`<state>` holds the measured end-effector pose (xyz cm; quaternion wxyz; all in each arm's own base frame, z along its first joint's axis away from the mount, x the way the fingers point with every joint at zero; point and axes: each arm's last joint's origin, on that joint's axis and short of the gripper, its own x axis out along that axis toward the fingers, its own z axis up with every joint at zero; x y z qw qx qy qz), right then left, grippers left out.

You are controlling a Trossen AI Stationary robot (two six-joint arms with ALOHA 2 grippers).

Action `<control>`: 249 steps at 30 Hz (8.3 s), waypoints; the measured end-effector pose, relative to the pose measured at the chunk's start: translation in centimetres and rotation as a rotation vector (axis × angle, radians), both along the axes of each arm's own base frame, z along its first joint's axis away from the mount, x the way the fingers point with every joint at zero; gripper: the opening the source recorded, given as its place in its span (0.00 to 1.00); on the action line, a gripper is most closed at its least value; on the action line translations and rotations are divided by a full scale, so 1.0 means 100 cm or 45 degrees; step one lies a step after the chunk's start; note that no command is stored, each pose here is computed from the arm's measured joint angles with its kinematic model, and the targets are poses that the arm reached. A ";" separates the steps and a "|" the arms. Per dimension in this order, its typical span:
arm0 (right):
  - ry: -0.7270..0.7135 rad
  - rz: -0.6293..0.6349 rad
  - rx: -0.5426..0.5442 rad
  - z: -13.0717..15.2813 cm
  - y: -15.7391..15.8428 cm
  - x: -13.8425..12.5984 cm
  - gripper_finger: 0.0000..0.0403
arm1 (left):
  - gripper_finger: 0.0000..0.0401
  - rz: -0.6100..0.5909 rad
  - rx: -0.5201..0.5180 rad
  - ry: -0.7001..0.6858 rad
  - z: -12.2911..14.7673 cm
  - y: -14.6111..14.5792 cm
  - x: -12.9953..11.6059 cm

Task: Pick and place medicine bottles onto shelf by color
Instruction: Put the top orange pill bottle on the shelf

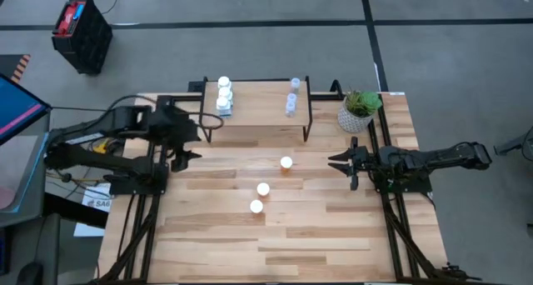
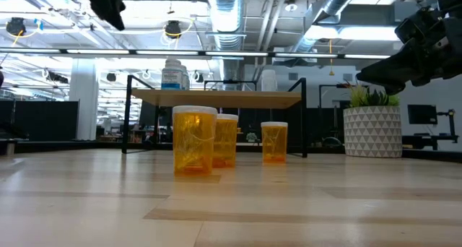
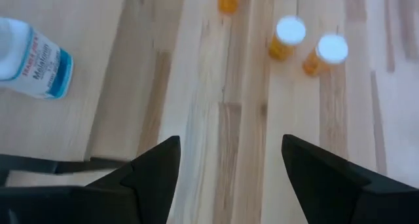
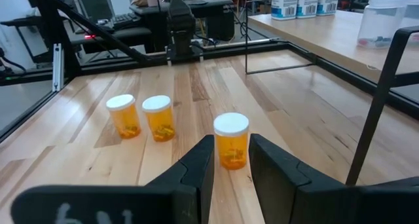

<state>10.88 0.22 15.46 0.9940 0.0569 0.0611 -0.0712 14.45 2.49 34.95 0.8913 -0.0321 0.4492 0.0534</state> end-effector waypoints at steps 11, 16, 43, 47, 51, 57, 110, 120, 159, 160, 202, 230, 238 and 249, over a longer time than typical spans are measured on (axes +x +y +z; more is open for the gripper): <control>-0.002 0.000 -0.002 0.000 0.000 0.000 0.30 | 0.63 0.123 -0.038 -0.618 -0.063 -0.009 -0.047; -0.001 0.000 -0.002 0.000 0.000 0.000 0.30 | 0.63 0.136 -0.034 -0.920 -0.105 -0.008 -0.048; -0.002 0.000 -0.001 0.000 0.000 0.000 0.30 | 0.63 0.031 -0.039 -1.121 -0.155 -0.010 -0.046; -0.002 0.000 -0.001 0.000 0.000 0.000 0.30 | 0.63 0.027 -0.071 -1.092 -0.158 -0.013 -0.046; -0.002 0.000 -0.001 0.000 0.000 0.000 0.30 | 0.63 0.050 -0.103 -1.087 -0.160 -0.016 -0.045; -0.002 0.000 -0.001 0.000 0.000 0.000 0.30 | 0.63 0.030 -0.087 -1.133 -0.173 -0.020 -0.041; -0.082 -0.026 0.196 0.017 0.000 0.000 0.30 | 0.63 0.011 0.169 -1.052 -0.190 -0.018 -0.040; -0.051 0.006 0.163 0.057 0.001 0.012 0.33 | 0.63 0.025 0.165 -1.050 -0.190 -0.018 -0.040; 0.940 0.159 -0.083 0.055 -0.028 0.184 0.77 | 0.63 0.027 0.163 -1.048 -0.189 -0.018 -0.040; 0.953 0.160 -0.081 0.053 -0.028 0.189 0.77 | 0.63 0.027 0.163 -1.048 -0.189 -0.018 -0.040; 1.114 0.123 -0.194 0.010 -0.037 0.229 0.77 | 0.63 0.029 0.157 -1.005 -0.192 -0.018 -0.038; 1.047 0.057 -0.083 0.035 -0.036 0.243 0.47 | 0.63 0.028 0.158 -1.005 -0.192 -0.018 -0.038; 0.874 0.101 -0.182 0.103 -0.033 0.270 0.53 | 0.63 0.028 0.158 -1.005 -0.192 -0.018 -0.038; 0.635 0.037 -0.421 0.205 -0.079 0.278 0.49 | 0.63 0.028 0.158 -1.005 -0.192 -0.018 -0.038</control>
